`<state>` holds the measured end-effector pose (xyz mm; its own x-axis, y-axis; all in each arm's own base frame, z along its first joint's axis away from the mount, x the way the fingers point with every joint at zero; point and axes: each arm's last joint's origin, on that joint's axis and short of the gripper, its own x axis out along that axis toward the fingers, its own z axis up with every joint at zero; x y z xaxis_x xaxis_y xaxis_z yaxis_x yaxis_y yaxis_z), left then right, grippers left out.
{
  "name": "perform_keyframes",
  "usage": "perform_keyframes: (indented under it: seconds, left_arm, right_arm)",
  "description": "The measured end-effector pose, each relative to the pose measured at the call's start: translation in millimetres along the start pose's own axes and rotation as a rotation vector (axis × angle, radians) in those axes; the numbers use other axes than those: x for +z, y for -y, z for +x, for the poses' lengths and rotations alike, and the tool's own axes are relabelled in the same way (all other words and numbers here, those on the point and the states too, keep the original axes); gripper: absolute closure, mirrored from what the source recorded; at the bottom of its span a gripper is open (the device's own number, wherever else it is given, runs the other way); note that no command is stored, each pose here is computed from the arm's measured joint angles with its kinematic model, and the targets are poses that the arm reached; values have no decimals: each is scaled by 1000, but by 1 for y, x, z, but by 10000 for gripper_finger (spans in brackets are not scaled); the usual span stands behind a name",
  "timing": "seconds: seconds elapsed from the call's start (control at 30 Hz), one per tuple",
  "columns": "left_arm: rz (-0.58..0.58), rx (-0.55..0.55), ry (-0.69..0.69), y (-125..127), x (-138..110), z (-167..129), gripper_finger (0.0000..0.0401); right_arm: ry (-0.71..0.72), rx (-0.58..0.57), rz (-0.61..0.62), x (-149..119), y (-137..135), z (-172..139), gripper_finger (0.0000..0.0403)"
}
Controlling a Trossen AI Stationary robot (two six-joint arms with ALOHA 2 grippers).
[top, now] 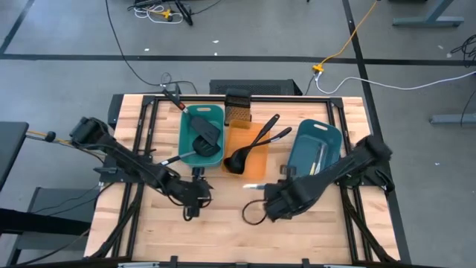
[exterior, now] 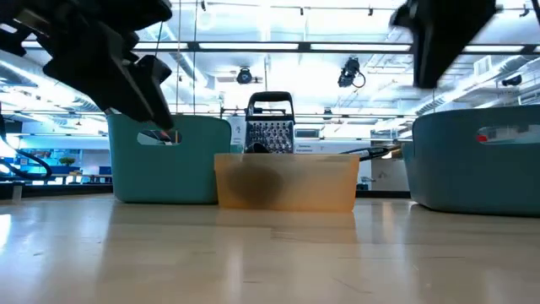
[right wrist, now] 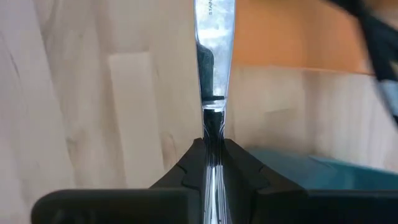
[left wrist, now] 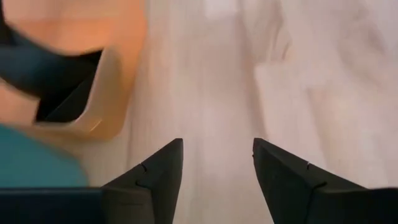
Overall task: Pick & Place Kitchen Items
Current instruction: Put the silver table knife into the blue bin
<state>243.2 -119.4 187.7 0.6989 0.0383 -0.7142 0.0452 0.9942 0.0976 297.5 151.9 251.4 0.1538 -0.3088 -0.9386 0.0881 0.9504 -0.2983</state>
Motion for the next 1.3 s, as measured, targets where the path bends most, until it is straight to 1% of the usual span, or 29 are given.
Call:
perform_keyframes:
  seconds: [0.13,0.33,0.43,0.5,0.57,0.67,0.77,1.0,1.13,1.3]
  left_arm:
    - [7,-33,94,1,-7,4,206]
    - [18,-56,96,1,-7,5,206]
    - [20,-57,97,1,-7,5,206]
    - [20,-57,97,1,-7,5,206]
    - [19,-57,97,1,-7,5,206]
    - [20,-57,97,1,-7,5,206]
    - [21,-57,97,1,-7,5,206]
    - [37,-57,97,1,-7,5,206]
    - [39,-56,97,1,-7,5,206]
    - [43,-53,98,1,-7,5,206]
  right_arm:
    - [82,-21,110,-15,31,-36,362]
    - [204,-78,349,-41,82,-76,362]
    - [259,-124,475,-55,102,-88,362]
    - [272,-158,530,-62,111,-93,362]
    - [287,-164,586,-68,116,-94,362]
    - [282,-160,637,-76,123,-88,362]
    - [217,-185,702,-89,128,-72,362]
    - [44,-181,821,-118,142,-37,362]
    - [-18,-169,850,-130,148,-19,362]
    - [-44,-123,854,-130,153,-3,362]
